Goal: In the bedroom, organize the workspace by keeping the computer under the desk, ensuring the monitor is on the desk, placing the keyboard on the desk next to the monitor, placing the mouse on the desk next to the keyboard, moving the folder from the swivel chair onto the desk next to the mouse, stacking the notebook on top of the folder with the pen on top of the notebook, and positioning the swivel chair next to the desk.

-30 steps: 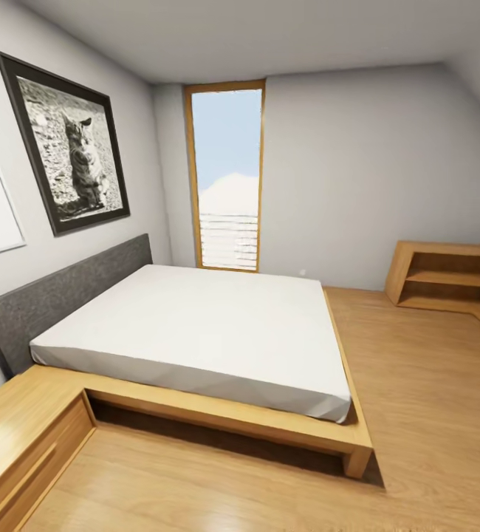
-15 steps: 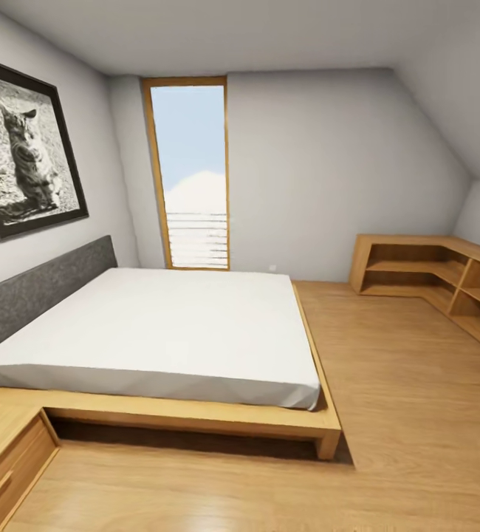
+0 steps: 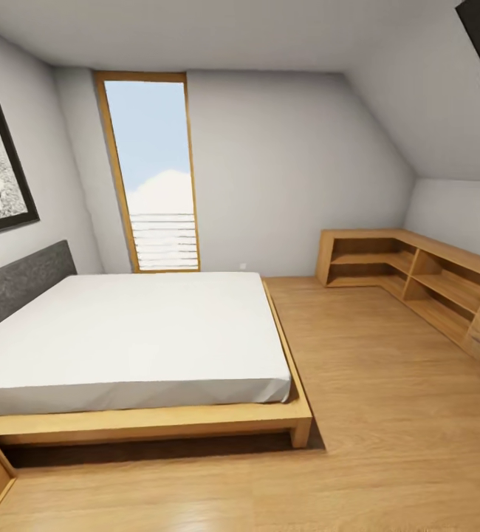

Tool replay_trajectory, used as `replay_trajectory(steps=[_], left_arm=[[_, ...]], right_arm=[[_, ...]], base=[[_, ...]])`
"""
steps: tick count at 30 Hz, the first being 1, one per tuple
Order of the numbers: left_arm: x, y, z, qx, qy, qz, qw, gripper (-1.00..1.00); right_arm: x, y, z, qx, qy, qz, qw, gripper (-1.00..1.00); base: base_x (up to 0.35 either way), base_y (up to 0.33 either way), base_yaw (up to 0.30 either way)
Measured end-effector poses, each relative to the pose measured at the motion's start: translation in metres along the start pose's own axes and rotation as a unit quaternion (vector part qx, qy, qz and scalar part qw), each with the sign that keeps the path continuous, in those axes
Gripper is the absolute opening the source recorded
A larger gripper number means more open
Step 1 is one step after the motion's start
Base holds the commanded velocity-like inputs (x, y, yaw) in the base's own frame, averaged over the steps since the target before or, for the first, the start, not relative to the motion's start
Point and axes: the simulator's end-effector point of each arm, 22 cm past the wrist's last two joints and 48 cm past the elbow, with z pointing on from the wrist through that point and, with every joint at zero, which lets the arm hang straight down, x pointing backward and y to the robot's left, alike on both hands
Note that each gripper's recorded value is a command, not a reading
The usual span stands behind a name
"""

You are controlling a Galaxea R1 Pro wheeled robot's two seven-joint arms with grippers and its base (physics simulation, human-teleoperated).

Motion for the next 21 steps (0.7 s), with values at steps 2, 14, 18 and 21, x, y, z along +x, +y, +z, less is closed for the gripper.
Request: replay_trajectory(steps=[2, 14, 18, 21], left_arm=[[0.000, 0.000, 0.000, 0.000, 0.000, 0.000, 1.0000, 1.00], [0.001, -0.002, -0.001, 0.003, 0.001, 0.001, 1.0000, 1.00], [0.019, 0.003, -0.004, -0.002, 0.021, 0.002, 0.9998, 1.00], [0.021, 0.003, -0.004, -0.003, 0.022, 0.002, 0.9998, 1.00]], right_arm=[[0.000, 0.000, 0.000, 0.000, 0.000, 0.000, 1.0000, 1.00], [0.000, 0.000, 0.000, -0.001, -0.001, 0.000, 1.0000, 1.00], [-0.001, 0.000, 0.000, 0.000, -0.001, 0.000, 1.0000, 1.00], [0.000, 0.000, 0.000, 0.000, -0.001, 0.000, 1.0000, 1.00]], base=[[0.000, 0.007, -0.299], [0.130, 0.195, -0.300], [0.023, 0.008, -0.300], [0.003, 0.001, -0.300]])
